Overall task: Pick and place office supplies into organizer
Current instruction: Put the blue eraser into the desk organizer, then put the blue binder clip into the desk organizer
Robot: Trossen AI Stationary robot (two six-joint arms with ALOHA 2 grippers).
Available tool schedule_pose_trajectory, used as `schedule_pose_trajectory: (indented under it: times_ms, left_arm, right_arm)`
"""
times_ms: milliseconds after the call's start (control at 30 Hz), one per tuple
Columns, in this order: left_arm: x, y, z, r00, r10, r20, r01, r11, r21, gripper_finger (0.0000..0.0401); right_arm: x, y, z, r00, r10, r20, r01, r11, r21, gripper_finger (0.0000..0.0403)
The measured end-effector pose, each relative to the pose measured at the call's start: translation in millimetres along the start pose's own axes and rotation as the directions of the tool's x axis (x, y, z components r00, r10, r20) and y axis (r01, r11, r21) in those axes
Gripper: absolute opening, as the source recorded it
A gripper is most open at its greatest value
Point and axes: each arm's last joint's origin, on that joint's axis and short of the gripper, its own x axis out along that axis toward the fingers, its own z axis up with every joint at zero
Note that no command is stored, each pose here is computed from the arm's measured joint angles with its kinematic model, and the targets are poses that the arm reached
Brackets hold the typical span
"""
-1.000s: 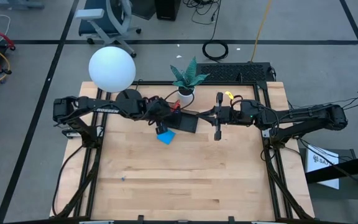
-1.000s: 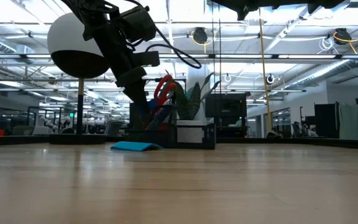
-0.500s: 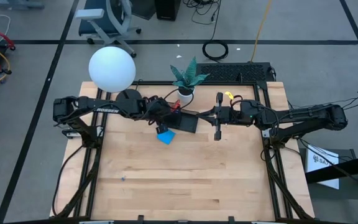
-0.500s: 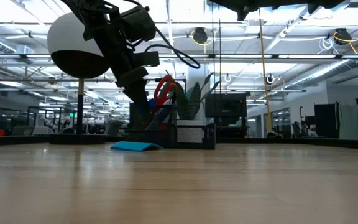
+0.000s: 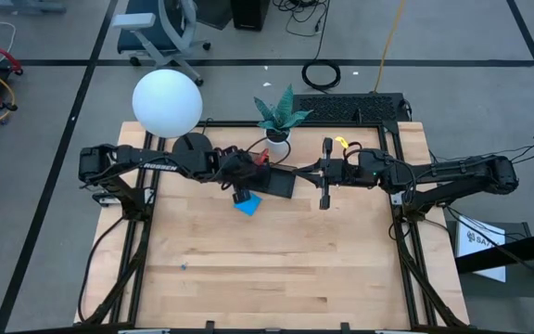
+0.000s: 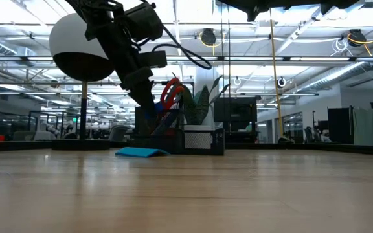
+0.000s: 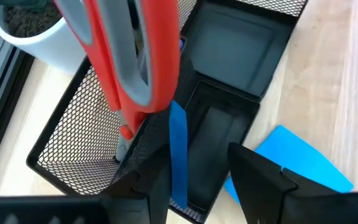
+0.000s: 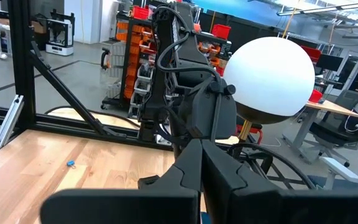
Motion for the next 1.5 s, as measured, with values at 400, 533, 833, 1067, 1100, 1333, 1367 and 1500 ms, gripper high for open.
schedule_pose_trajectory:
  times_ms: [400, 533, 833, 1067, 1100, 1333, 1367, 1500]
  left_arm:
    - [0, -2, 0, 1.000, -0.002, 0.001, 0.002, 1.000, 0.031, 0.0168]
    - [0, 1, 0, 1.000, 0.023, -0.002, -0.023, 1.000, -0.009, 0.0168]
    - [0, 2, 1, 1.000, 0.005, 0.013, -0.004, 0.998, -0.056, 0.0168]
    - [0, -1, 3, 1.000, 0.006, 0.027, -0.005, 0.999, -0.035, 0.0168]
    - [0, -1, 3, 1.000, 0.005, 0.028, -0.004, 1.000, -0.030, 0.0168]
    - [-6, -6, -1, 1.000, -0.007, -0.010, 0.007, 1.000, -0.003, 0.0168]
    - [-7, -8, -2, 1.000, -0.015, -0.017, 0.015, 1.000, 0.005, 0.0168]
    - [-15, -18, -7, 0.998, -0.038, -0.057, 0.040, 0.999, 0.035, 0.0168]
  right_arm:
    - [0, 0, 0, 1.000, 0.000, 0.000, 0.000, 1.000, 0.000, 0.0000]
    - [0, 0, 0, 1.000, 0.000, 0.000, 0.000, 1.000, 0.000, 0.0000]
    - [0, 0, 0, 1.000, 0.000, 0.000, 0.000, 1.000, -0.003, 0.0000]
    - [0, 0, 0, 1.000, 0.000, 0.000, 0.000, 1.000, -0.003, 0.0000]
    - [0, 0, 0, 1.000, 0.000, 0.000, 0.000, 1.000, -0.003, 0.0000]
    - [0, 0, 0, 1.000, 0.000, 0.000, 0.000, 1.000, -0.003, 0.0000]
    - [0, 0, 0, 1.000, 0.000, 0.000, 0.000, 1.000, -0.004, 0.0000]
    - [0, 0, 0, 1.000, 0.000, -0.003, 0.000, 1.000, -0.021, 0.0000]
